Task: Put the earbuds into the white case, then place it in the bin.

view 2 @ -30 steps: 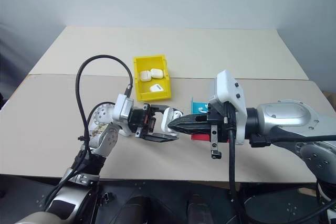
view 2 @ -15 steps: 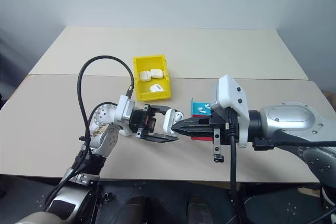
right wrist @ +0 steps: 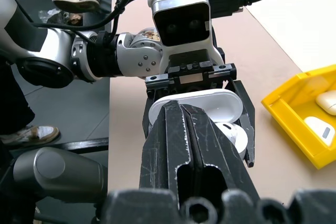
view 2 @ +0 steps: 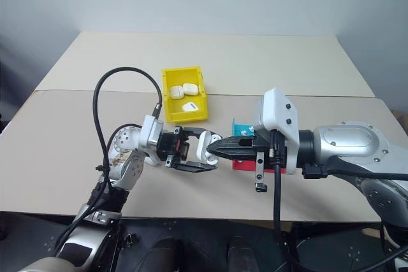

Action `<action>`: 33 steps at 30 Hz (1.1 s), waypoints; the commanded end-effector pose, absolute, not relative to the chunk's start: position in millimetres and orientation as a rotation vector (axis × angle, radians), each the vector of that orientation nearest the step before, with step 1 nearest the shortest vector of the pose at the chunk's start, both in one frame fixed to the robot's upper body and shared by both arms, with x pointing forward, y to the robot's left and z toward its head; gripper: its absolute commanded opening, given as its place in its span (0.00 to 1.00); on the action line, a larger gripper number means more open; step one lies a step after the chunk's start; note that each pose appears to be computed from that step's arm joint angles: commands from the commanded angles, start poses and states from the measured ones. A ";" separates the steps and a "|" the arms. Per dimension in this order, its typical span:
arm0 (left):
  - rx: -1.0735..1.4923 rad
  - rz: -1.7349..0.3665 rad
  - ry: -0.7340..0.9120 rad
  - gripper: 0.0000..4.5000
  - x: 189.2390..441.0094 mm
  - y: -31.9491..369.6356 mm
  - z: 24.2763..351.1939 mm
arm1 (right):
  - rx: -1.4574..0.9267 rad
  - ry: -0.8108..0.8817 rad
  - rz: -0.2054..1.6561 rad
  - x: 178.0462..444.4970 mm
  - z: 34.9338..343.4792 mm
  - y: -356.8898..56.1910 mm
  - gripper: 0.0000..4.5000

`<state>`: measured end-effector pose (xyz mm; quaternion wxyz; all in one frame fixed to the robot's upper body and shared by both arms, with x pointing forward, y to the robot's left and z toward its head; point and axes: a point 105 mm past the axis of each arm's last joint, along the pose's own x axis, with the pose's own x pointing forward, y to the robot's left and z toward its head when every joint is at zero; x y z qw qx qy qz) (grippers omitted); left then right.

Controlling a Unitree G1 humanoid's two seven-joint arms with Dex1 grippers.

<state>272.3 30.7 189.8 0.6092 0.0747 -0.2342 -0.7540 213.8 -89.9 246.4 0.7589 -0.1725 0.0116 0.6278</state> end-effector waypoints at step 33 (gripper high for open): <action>0.198 -1.732 -0.679 0.61 269.1 30.2 214.2 | -0.488 0.000 1.331 215.0 256.9 -106.3 0.01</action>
